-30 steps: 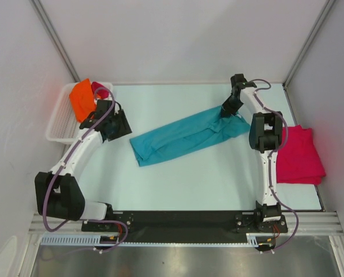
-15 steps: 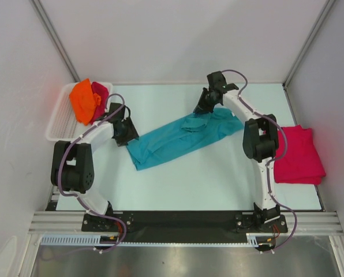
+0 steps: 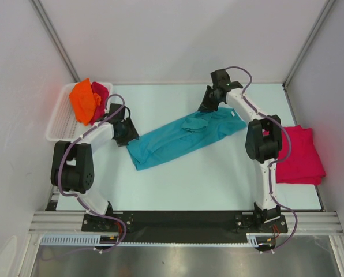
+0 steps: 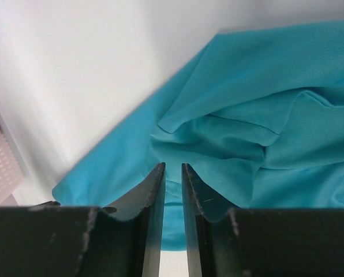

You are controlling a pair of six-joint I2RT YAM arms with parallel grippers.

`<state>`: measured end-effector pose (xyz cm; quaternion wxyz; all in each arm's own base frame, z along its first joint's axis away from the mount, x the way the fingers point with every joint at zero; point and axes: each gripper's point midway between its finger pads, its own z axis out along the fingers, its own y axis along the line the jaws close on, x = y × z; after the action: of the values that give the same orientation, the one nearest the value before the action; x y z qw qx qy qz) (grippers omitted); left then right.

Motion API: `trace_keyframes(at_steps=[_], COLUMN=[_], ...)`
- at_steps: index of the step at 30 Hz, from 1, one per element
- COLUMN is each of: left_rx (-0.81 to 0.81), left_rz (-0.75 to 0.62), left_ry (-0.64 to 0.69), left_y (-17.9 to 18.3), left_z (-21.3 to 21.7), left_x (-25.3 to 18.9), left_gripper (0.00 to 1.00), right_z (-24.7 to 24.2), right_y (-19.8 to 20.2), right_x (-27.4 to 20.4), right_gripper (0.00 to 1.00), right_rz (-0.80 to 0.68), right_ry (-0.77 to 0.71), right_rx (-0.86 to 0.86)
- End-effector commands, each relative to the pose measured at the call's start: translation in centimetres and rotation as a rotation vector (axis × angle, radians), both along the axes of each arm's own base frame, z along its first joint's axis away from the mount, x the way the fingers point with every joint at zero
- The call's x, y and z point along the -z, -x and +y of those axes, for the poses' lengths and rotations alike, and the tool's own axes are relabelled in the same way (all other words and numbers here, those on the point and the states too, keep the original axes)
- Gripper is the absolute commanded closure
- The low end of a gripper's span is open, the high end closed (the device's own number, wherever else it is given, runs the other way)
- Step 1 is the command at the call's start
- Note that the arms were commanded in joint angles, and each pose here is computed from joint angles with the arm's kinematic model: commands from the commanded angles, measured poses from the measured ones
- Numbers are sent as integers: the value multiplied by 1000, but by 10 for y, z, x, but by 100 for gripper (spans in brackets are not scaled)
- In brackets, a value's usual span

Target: Fold and stack the t-shirts

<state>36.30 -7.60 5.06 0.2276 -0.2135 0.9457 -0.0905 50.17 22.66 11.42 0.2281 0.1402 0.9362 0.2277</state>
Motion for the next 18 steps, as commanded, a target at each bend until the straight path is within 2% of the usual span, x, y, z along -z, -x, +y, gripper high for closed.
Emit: trace_keyframes(at_steps=[1, 7, 13, 18], left_rx=[-4, 9, 15, 21], left_rz=[-72, -78, -93, -96], left_ry=[20, 15, 18, 16], left_y=[-10, -8, -7, -6], left_z=[0, 0, 0, 1], left_x=[-20, -24, -30, -32], left_gripper=[40, 40, 40, 40], right_z=[-10, -26, -59, -70], right_y=[6, 18, 19, 12], right_x=[15, 31, 58, 58], right_gripper=[75, 67, 68, 68], right_rz=[35, 74, 122, 108], right_ry=[54, 91, 114, 133], right_rx=[8, 31, 102, 129])
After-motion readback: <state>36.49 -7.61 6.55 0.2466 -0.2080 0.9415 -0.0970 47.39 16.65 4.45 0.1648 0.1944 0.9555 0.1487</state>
